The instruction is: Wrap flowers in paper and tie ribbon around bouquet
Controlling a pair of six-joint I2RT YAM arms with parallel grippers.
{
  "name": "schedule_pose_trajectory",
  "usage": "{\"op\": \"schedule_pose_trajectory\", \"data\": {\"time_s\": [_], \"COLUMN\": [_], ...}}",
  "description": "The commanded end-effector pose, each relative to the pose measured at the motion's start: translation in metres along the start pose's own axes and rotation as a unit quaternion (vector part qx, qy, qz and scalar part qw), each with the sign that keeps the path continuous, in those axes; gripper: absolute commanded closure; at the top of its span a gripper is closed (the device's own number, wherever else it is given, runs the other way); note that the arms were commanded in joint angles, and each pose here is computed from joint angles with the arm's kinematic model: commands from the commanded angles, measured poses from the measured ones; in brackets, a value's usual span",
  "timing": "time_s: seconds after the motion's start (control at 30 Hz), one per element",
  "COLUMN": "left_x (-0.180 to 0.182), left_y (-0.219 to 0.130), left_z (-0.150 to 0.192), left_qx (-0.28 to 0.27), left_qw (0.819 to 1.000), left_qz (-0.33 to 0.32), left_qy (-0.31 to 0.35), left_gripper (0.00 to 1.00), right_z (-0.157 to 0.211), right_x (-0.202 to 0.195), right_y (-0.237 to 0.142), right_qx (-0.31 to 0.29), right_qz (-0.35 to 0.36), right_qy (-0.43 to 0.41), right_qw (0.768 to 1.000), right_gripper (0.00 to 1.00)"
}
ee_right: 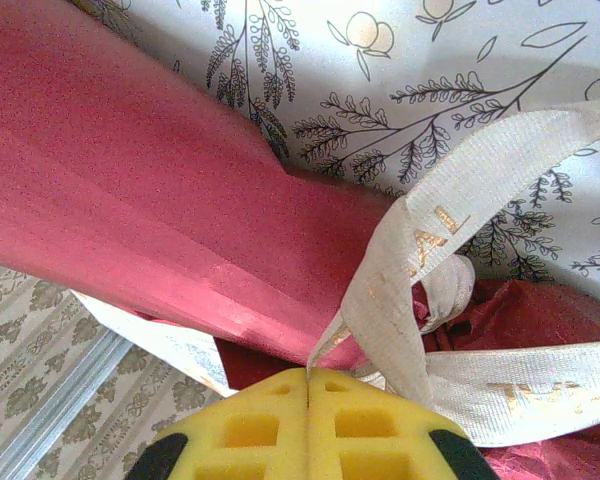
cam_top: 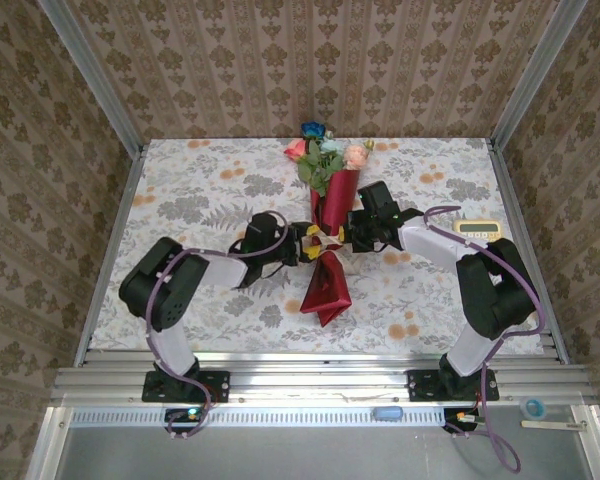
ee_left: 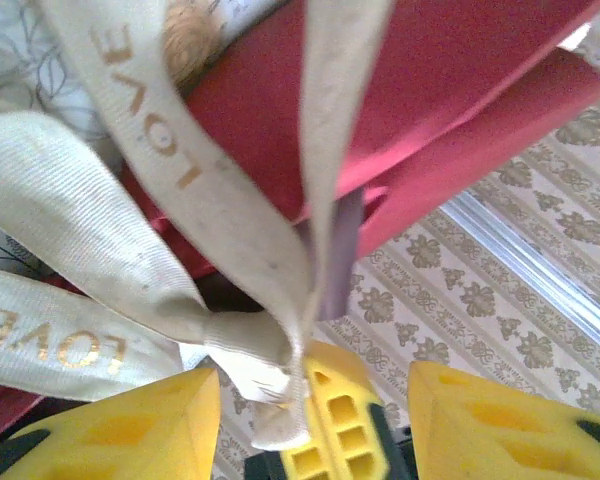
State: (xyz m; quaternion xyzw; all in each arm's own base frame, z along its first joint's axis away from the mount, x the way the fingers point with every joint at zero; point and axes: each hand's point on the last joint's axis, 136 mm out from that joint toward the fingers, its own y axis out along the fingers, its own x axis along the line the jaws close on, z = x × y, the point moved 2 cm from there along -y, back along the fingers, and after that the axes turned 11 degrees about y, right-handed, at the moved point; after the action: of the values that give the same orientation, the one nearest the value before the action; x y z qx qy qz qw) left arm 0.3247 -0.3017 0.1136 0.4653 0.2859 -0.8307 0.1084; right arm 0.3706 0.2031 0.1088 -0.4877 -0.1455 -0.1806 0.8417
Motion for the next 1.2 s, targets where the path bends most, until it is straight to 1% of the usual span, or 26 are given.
{"op": "schedule_pose_trajectory", "data": {"time_s": [0.0,0.1,0.17,0.27,0.5,0.57,0.67,0.87,0.97,1.03,1.07,1.13,1.17], "left_x": [0.012,0.016,0.015,0.009,-0.004,-0.002,0.003,0.011,0.008,0.009,0.010,0.011,0.012], "left_y": [-0.014,-0.017,-0.012,-0.003,0.019,0.022,0.024,0.024,0.032,0.036,0.037,0.037,0.036], "left_z": [-0.005,-0.011,-0.011,-0.012,-0.011,-0.011,-0.012,-0.015,-0.020,-0.021,-0.022,-0.022,-0.022], "left_qx": [-0.007,-0.017,-0.014,-0.014,-0.011,-0.012,-0.012,-0.016,-0.015,-0.015,-0.015,-0.015,-0.016], "left_qw": [0.999,0.998,0.997,0.996,0.996,0.996,0.994,0.992,0.993,0.993,0.993,0.993,0.993], "left_qz": [-0.048,-0.063,-0.065,-0.065,-0.069,-0.074,-0.088,-0.106,-0.100,-0.100,-0.101,-0.102,-0.103], "left_qy": [-0.004,-0.019,-0.036,-0.051,-0.052,-0.055,-0.058,-0.062,-0.057,-0.056,-0.055,-0.051,-0.051], "left_gripper": [0.45,0.40,0.39,0.39,0.42,0.46,0.56,0.61,0.68,0.75,0.81,0.96,1.00], "right_z": [0.000,0.000,0.000,-0.001,-0.001,-0.001,-0.001,0.000,0.001,0.001,0.001,0.002,0.002], "right_x": [0.006,0.006,0.004,0.002,0.000,0.000,0.001,0.001,0.001,0.001,0.001,0.002,0.003], "right_y": [-0.006,-0.007,-0.007,-0.007,-0.007,-0.007,-0.007,-0.007,-0.006,-0.006,-0.006,-0.006,-0.006], "right_qx": [-0.010,-0.010,-0.010,-0.010,-0.009,-0.008,-0.008,-0.005,-0.004,-0.004,-0.004,-0.003,-0.002], "right_qz": [-0.007,-0.006,-0.004,-0.002,0.000,-0.001,-0.001,0.000,0.002,0.003,0.002,0.000,-0.003], "right_qy": [-0.007,-0.009,-0.010,-0.010,-0.010,-0.011,-0.011,-0.013,-0.015,-0.016,-0.016,-0.017,-0.019], "right_qw": [1.000,1.000,1.000,1.000,1.000,1.000,1.000,1.000,1.000,1.000,1.000,1.000,1.000], "right_gripper": [1.00,1.00,1.00,1.00,1.00,1.00,1.00,1.00,1.00,1.00,1.00,1.00,1.00]}}
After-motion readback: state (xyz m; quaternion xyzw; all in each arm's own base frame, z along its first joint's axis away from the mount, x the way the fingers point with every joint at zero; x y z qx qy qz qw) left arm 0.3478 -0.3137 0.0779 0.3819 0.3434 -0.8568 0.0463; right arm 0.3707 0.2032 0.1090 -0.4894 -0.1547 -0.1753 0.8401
